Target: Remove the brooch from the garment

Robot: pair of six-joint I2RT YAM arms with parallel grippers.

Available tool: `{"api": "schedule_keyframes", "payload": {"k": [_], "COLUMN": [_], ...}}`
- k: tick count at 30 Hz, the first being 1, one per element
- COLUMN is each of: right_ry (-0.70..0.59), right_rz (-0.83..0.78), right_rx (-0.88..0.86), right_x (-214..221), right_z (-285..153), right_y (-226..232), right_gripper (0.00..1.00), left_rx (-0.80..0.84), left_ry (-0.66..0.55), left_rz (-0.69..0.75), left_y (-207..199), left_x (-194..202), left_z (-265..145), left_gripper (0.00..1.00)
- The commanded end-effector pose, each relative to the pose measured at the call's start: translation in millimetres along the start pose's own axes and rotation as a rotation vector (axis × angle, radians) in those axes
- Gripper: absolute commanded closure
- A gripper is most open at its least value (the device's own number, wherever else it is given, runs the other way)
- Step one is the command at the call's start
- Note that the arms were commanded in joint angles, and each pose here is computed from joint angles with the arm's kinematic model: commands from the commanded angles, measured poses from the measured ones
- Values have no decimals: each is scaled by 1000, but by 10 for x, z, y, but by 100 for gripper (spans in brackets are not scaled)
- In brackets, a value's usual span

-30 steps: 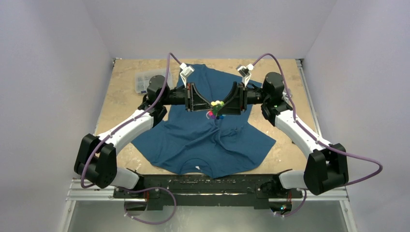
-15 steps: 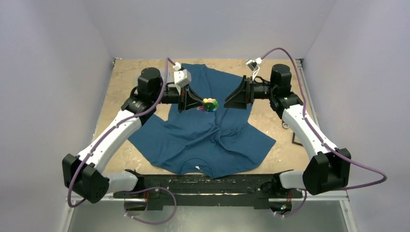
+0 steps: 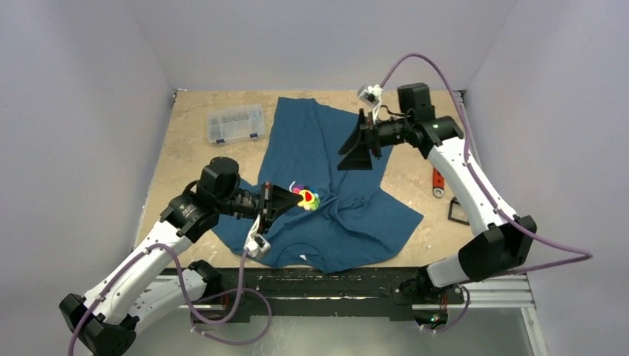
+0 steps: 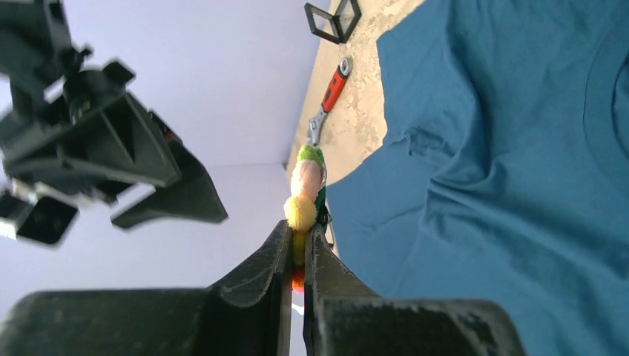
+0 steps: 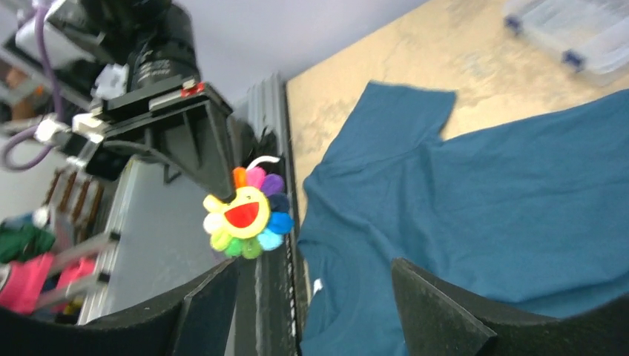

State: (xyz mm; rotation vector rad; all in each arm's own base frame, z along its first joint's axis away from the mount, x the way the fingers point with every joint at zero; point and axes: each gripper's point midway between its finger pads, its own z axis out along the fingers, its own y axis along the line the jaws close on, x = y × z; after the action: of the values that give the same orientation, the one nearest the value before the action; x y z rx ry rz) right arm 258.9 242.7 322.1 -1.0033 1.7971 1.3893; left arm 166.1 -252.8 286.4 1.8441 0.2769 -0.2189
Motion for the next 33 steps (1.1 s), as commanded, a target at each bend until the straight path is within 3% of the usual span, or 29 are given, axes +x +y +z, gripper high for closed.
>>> {"api": "schedule_keyframes", "payload": {"k": [1,4,11,18,26,33], "right_ry": [126,166,274,354,432,439], "right_rz": [-87,-126,-232,-286,-218,-103], "right_rx": [-92,-141,-227,-296,-399,-449], "right_x": [210,270,400,524,701,791], "right_z": [182,278,396,599,784,867], "right_y": [257,348,492,650,728,760], "right_gripper": [26,33,34,42,30,29], "left_rx": [3,22,62,53,47,43], "left_ry": [-118,-155,-274,-327,-311,-308], "left_rz": [410,457,501,540,573,578], "left_y": [-80,-172,-347,-355,-268,-282], "left_x": [-263,-366,-672,-744,-683,-698], "left_z": [42,25,-52,-38,-12,-22], "left_gripper": [100,100,100,100,100,100]}}
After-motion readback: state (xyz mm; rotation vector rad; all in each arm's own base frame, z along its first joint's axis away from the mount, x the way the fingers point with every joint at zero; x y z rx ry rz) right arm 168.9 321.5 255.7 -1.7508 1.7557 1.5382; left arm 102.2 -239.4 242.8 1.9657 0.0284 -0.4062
